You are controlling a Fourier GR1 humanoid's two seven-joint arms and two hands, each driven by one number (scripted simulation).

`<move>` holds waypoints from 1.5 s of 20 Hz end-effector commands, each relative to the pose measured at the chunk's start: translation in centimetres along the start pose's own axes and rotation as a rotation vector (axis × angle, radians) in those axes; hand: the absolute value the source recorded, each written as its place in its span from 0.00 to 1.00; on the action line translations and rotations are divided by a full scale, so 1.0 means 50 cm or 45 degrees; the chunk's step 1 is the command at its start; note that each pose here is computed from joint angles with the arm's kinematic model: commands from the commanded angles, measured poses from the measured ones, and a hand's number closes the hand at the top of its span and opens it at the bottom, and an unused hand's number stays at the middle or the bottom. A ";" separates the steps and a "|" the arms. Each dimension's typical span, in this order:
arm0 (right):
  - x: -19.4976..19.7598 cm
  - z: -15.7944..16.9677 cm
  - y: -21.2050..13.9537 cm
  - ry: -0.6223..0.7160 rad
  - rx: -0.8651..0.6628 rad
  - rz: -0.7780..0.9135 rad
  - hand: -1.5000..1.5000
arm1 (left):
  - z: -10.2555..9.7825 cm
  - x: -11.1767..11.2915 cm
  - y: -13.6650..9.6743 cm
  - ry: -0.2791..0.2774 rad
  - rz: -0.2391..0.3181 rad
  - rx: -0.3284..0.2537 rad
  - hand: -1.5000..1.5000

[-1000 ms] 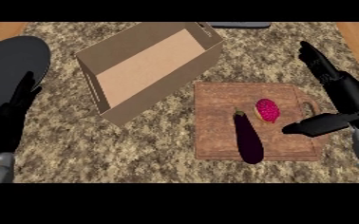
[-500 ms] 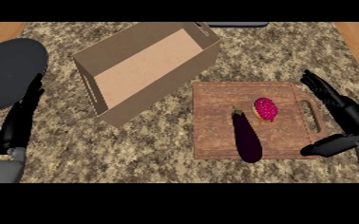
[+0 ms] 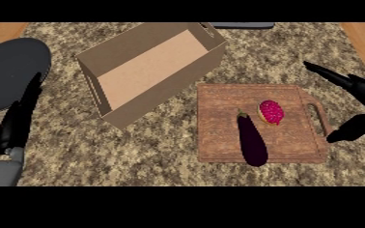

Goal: Pick the cupcake from the cutting board and place it in the cardboard box

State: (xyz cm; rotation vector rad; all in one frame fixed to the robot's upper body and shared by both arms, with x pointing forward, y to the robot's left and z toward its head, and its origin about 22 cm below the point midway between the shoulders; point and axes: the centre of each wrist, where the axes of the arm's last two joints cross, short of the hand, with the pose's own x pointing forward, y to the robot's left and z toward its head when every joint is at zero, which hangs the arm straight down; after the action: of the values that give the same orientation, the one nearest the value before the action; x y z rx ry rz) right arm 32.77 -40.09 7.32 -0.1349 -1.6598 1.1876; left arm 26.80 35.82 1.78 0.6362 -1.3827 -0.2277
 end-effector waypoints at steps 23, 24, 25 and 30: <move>0.068 -0.191 0.083 0.282 0.521 0.309 0.00 | 0.007 -0.009 -0.019 0.041 -0.004 0.008 0.50; 0.081 -0.184 0.071 0.241 0.543 0.322 0.00 | -0.008 0.010 0.000 0.026 -0.015 0.029 0.50; 0.056 -0.192 0.102 0.233 0.512 0.299 0.00 | -0.001 0.018 -0.016 0.027 -0.004 -0.002 0.50; 0.082 -0.205 0.088 0.162 0.527 0.246 0.00 | -0.005 -0.037 -0.010 0.015 -0.019 0.021 0.50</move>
State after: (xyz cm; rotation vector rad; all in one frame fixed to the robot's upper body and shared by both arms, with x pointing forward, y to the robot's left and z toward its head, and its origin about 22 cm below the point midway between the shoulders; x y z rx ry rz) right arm 36.93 -29.28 6.59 -0.1505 -1.2611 1.6077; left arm 26.60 35.69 0.95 0.6475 -1.3708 -0.2156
